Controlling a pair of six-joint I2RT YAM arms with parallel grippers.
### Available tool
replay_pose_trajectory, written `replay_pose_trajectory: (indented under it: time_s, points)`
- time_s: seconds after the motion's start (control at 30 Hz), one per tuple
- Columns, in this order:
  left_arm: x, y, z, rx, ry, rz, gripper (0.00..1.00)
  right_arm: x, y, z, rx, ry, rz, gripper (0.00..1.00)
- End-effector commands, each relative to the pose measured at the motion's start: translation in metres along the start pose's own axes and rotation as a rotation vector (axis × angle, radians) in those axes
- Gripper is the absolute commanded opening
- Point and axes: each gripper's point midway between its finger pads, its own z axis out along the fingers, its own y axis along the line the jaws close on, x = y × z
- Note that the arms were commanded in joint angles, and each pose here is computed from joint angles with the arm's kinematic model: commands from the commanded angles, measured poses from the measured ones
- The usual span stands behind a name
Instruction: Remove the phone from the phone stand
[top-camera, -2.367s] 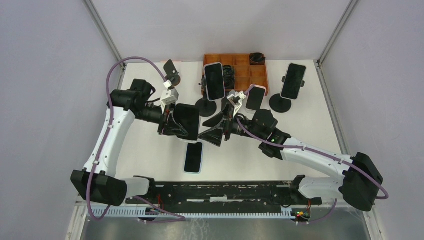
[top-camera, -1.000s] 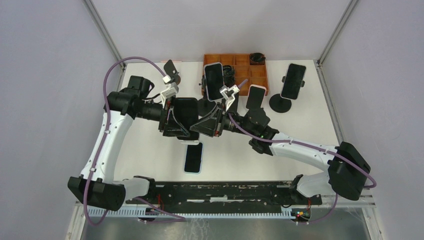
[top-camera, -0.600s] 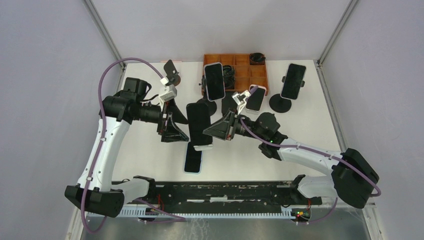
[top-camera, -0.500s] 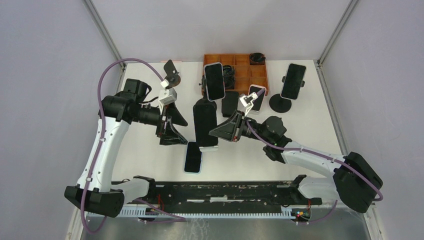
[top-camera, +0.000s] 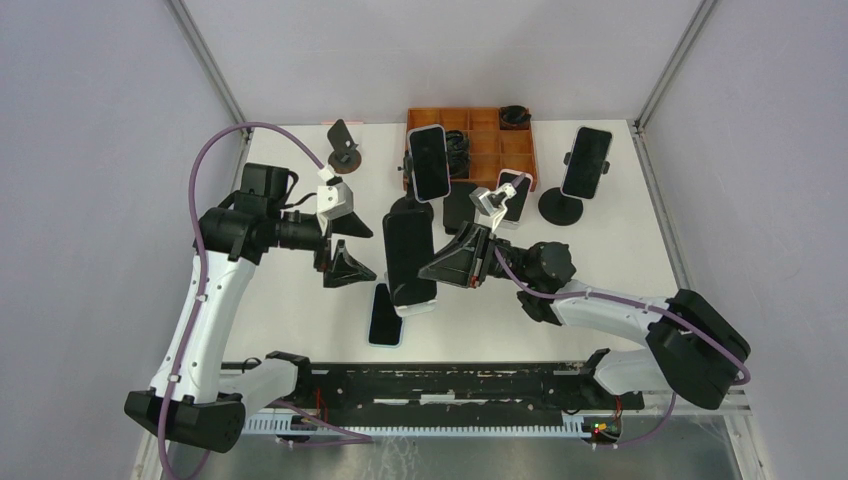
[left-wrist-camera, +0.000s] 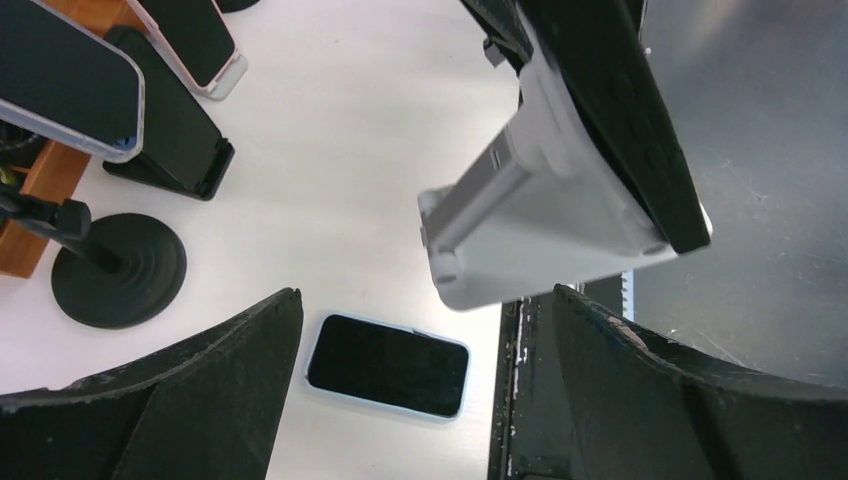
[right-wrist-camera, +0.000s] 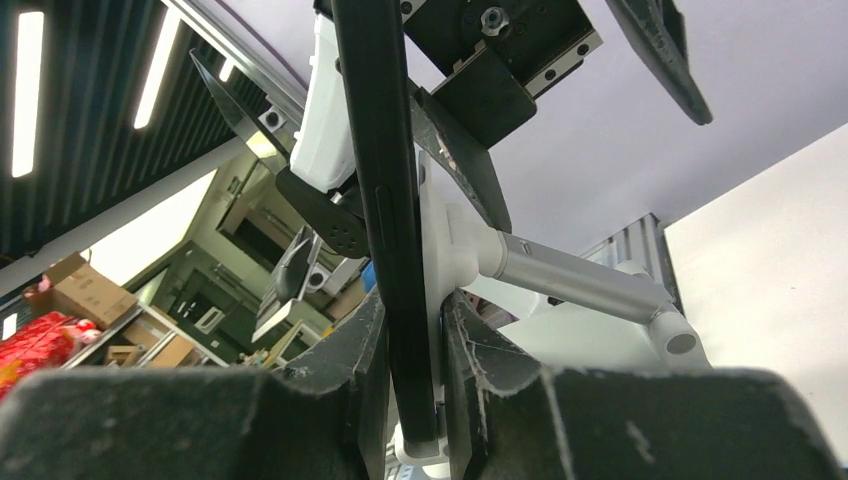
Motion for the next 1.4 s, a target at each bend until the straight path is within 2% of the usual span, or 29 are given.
replay_pose_trajectory:
  time_s: [0.0, 0.3, 0.4, 0.57, 0.73, 0.87, 0.9, 1.0, 1.1, 1.27, 1.37]
  points:
    - [-0.020, -0.002, 0.002, 0.009, -0.048, 0.029, 0.97, -0.026, 0.066, 0.022, -0.239, -0.060, -0.093, 0.00]
    - [-0.015, -0.023, 0.010, 0.088, -0.037, 0.042, 0.88, -0.028, 0.066, 0.046, -0.279, -0.063, -0.037, 0.00]
    - [-0.018, -0.023, 0.009, 0.088, -0.040, 0.050, 0.80, -0.023, 0.064, 0.053, -0.276, -0.048, -0.035, 0.00]
    - [-0.019, -0.026, 0.009, 0.098, -0.042, 0.059, 0.52, -0.019, 0.061, 0.054, -0.246, -0.049, -0.051, 0.00]
    - [-0.016, -0.035, 0.010, 0.130, -0.051, 0.060, 0.37, -0.025, 0.060, 0.053, -0.205, -0.083, -0.081, 0.00]
    - [-0.024, -0.040, 0.007, 0.135, -0.067, 0.082, 0.07, -0.026, 0.051, 0.055, -0.163, -0.088, -0.084, 0.00]
    - [-0.024, -0.039, 0.006, 0.130, -0.066, 0.085, 0.03, -0.024, 0.046, 0.055, -0.139, -0.087, -0.085, 0.00]
    - [-0.026, -0.042, 0.005, 0.128, -0.069, 0.097, 0.02, -0.022, 0.022, 0.052, -0.019, -0.094, -0.096, 0.00]
    - [-0.028, -0.048, 0.005, 0.151, -0.078, 0.095, 0.02, -0.023, -0.001, 0.049, 0.098, -0.099, -0.126, 0.08]
    - [-0.035, -0.060, 0.006, 0.202, -0.095, 0.096, 0.02, -0.032, -0.019, 0.052, 0.206, -0.106, -0.195, 0.37]
    - [-0.038, -0.066, 0.006, 0.229, -0.094, 0.093, 0.02, -0.040, -0.029, 0.050, 0.281, -0.125, -0.231, 0.43]
